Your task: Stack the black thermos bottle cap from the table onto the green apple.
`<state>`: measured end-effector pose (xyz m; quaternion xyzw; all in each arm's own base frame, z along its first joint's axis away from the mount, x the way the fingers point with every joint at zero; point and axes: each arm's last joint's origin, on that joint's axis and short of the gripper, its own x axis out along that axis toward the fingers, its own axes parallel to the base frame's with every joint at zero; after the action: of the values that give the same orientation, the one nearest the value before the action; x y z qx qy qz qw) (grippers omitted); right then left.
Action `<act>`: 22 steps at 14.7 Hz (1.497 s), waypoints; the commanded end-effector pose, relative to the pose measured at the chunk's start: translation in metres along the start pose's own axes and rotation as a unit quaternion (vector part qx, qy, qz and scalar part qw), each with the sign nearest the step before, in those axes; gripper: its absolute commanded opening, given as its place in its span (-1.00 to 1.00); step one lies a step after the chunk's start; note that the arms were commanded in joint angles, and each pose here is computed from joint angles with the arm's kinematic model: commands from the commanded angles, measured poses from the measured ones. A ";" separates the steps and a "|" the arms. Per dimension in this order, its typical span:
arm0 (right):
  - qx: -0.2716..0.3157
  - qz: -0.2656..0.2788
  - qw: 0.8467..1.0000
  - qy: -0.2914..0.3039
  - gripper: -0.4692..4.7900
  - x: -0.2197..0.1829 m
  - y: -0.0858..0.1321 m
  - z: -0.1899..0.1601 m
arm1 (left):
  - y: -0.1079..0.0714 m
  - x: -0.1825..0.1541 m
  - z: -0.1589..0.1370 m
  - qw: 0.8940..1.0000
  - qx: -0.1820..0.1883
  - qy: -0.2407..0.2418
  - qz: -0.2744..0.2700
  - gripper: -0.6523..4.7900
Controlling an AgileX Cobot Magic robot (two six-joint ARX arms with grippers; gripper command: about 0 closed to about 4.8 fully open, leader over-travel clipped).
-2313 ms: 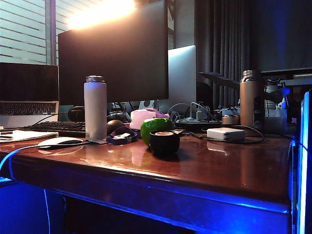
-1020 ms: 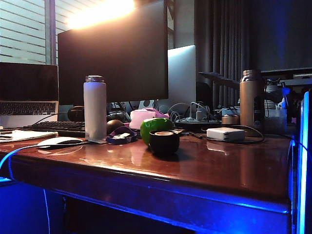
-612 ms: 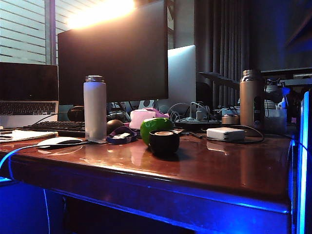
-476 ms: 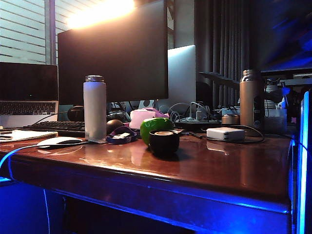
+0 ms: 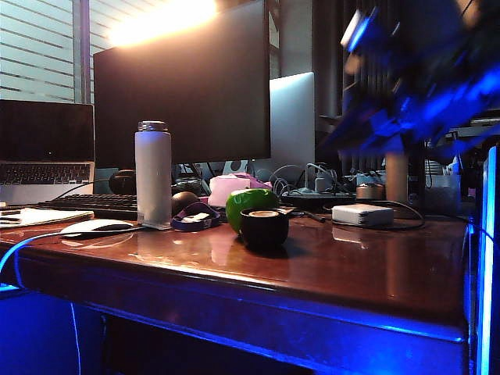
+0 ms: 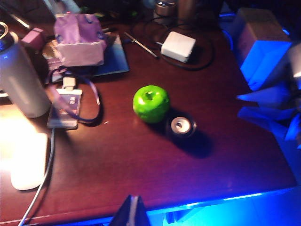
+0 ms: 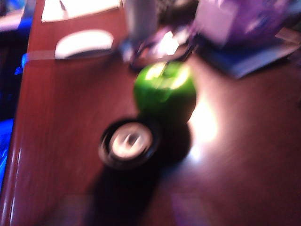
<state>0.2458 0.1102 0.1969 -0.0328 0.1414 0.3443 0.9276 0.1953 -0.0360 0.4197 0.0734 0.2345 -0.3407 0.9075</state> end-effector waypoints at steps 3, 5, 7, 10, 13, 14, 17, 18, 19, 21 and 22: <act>-0.021 0.007 1.000 0.020 1.00 0.035 -0.009 -0.006 | -0.001 -0.003 0.002 1.000 0.006 -0.008 0.000 -0.77; -0.020 0.028 0.999 0.025 1.00 0.056 -0.013 -0.004 | -0.001 -0.003 0.002 1.000 0.006 -0.007 0.000 -0.77; -0.024 0.051 0.998 0.030 1.00 0.075 -0.014 -0.002 | -0.001 -0.003 0.002 1.000 0.006 -0.007 0.000 -0.77; -0.040 0.064 0.996 0.055 1.00 0.095 -0.011 0.000 | -0.001 -0.003 0.003 1.000 0.008 -0.010 0.001 -0.77; -0.051 0.069 0.995 0.059 1.00 0.100 -0.008 -0.001 | -0.001 -0.002 0.003 1.000 0.008 -0.010 0.001 -0.77; -0.053 0.064 0.994 0.066 1.00 0.101 -0.007 -0.003 | -0.001 -0.002 0.003 1.000 0.009 -0.011 0.001 -0.77; -0.053 0.062 0.993 0.083 1.00 0.108 -0.005 -0.007 | -0.001 -0.002 0.003 1.000 0.008 -0.010 0.001 -0.77; -0.054 0.062 0.993 0.085 1.00 0.111 -0.003 -0.009 | -0.001 -0.002 0.003 1.000 0.008 -0.011 0.001 -0.77; -0.057 0.061 0.993 0.089 1.00 0.114 0.000 -0.010 | -0.001 -0.002 0.003 1.000 0.008 -0.010 0.001 -0.77; -0.059 0.058 0.992 0.094 1.00 0.119 0.004 -0.011 | -0.001 -0.003 0.003 1.000 0.008 -0.010 0.001 -0.77; -0.063 0.053 0.992 0.096 1.00 0.123 0.008 -0.011 | -0.001 -0.003 0.003 1.000 0.008 -0.010 0.001 -0.77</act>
<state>0.3260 0.1877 0.1482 -0.1136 0.2187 0.3998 0.8829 0.1948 -0.0360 0.4206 0.0744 0.2311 -0.3404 0.9084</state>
